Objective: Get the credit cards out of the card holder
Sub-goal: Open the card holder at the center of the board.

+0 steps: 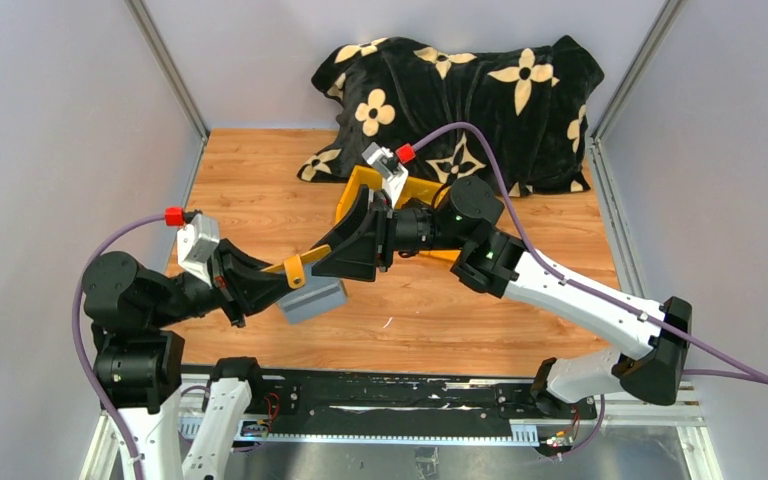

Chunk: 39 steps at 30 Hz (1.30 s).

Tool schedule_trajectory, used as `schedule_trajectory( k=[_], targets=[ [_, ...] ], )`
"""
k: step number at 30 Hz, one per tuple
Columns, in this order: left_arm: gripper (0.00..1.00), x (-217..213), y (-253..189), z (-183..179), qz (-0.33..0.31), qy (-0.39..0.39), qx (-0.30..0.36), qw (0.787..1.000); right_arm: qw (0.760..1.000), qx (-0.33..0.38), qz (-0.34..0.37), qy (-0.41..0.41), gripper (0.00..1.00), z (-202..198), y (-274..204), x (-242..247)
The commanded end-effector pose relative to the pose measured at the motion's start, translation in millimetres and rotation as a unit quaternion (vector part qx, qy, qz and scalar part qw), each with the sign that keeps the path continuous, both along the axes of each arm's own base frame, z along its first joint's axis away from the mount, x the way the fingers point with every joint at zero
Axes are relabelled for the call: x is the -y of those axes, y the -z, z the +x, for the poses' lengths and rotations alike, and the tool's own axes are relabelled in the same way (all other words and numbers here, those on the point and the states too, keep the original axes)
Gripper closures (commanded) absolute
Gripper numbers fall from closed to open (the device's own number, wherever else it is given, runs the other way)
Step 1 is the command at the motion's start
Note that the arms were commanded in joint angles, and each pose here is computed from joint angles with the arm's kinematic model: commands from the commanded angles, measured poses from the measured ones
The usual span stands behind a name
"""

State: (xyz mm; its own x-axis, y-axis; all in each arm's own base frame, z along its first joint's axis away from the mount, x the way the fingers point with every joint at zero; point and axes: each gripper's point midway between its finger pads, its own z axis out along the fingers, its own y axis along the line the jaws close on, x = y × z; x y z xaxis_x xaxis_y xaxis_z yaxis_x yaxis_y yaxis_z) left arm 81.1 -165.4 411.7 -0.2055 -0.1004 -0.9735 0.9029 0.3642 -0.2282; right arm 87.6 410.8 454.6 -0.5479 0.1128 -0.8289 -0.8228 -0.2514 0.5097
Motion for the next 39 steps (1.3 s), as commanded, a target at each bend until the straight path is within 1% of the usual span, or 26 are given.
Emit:
schedule_trajectory(
  k=[1, 3, 5, 8, 9, 10, 11, 13, 16, 19, 22, 25, 28, 30, 33, 34, 37, 39],
  targets=[
    [1.0, 1.7, -13.8, -1.3, -0.011, 0.009, -0.024, 1.0, 0.999, 0.026, 0.041, -0.009, 0.4, -5.0, -15.3, 16.5],
    [1.0, 1.6, -22.2, 0.5, -0.021, 0.002, -0.034, 0.999, 0.999, 0.031, 0.037, -0.015, 0.36, -8.2, 1.2, 20.8],
    [1.0, 2.4, -30.6, 2.6, -0.035, 0.002, -0.047, 0.998, 0.999, 0.036, 0.03, -0.014, 0.35, -10.4, 18.0, 24.9],
    [1.0, 5.0, -50.0, 1.7, -0.08, 0.009, -0.052, 0.995, 0.999, 0.041, 0.028, -0.01, 0.35, -14.0, 36.6, 32.3],
    [1.0, 6.0, -55.0, -0.6, -0.103, 0.013, -0.066, 0.992, 0.999, 0.043, 0.026, -0.007, 0.35, -14.8, 40.3, 35.1],
    [1.0, 6.3, -62.5, -2.5, -0.115, 0.016, -0.048, 0.992, 0.999, 0.042, 0.022, -0.005, 0.35, -15.1, 44.5, 36.1],
    [1.0, 6.3, -63.6, -2.6, -0.122, 0.014, -0.051, 0.991, 0.999, 0.042, 0.02, -0.005, 0.36, -15.6, 46.9, 36.9],
    [1.0, 6.1, -64.3, -1.0, -0.126, 0.013, -0.056, 0.99, 0.999, 0.041, 0.019, -0.012, 0.39, -18.4, 48.6, 38.5],
    [1.0, 5.2, -61.0, 2.0, -0.12, 0.004, -0.06, 0.991, 0.999, 0.04, 0.017, -0.012, 0.52, -18.8, 48.0, 38.9],
    [1.0, 4.4, -58.1, 3.0, -0.114, -0.004, -0.059, 0.992, 0.999, 0.04, 0.018, -0.01, 0.61, -18.2, 45.9, 39.0],
    [1.0, 4.4, -57.7, 1.3, -0.111, -0.004, -0.061, 0.992, 0.999, 0.042, 0.017, 0.007, 0.7, -13.3, 43.7, 38.7],
    [1.0, 4.7, -57.8, 0.1, -0.111, -0.003, -0.065, 0.992, 0.998, 0.054, 0.015, 0.032, 0.77, -6.4, 39.2, 39.0],
    [1.0, 4.9, -57.3, -0.3, -0.111, -0.002, -0.069, 0.991, 0.996, 0.064, 0.011, 0.062, 0.77, 1.4, 35.1, 37.9],
    [1.0, 4.9, -56.4, 0.5, -0.113, -0.002, -0.074, 0.991, 0.995, 0.07, 0.015, 0.074, 0.71, 5.0, 31.1, 35.7],
    [1.0, 5.4, -55.5, 0.3, -0.114, 0.003, -0.078, 0.99, 0.994, 0.073, 0.023, 0.075, 0.69, 6.5, 24.0, 31.0],
    [1.0, 5.5, -55.2, -0.6, -0.114, 0.004, -0.078, 0.99, 0.994, 0.073, 0.024, 0.075, 0.7, 7.0, 22.7, 29.1],
    [1.0, 6.0, -54.6, -2.1, -0.112, 0.008, -0.079, 0.991, 0.994, 0.066, 0.026, 0.078, 0.77, 10.6, 17.2, 24.4],
    [1.0, 6.1, -53.9, -2.6, -0.111, 0.01, -0.08, 0.991, 0.994, 0.064, 0.032, 0.081, 0.78, 12.2, 13.3, 23.1]
  ],
)
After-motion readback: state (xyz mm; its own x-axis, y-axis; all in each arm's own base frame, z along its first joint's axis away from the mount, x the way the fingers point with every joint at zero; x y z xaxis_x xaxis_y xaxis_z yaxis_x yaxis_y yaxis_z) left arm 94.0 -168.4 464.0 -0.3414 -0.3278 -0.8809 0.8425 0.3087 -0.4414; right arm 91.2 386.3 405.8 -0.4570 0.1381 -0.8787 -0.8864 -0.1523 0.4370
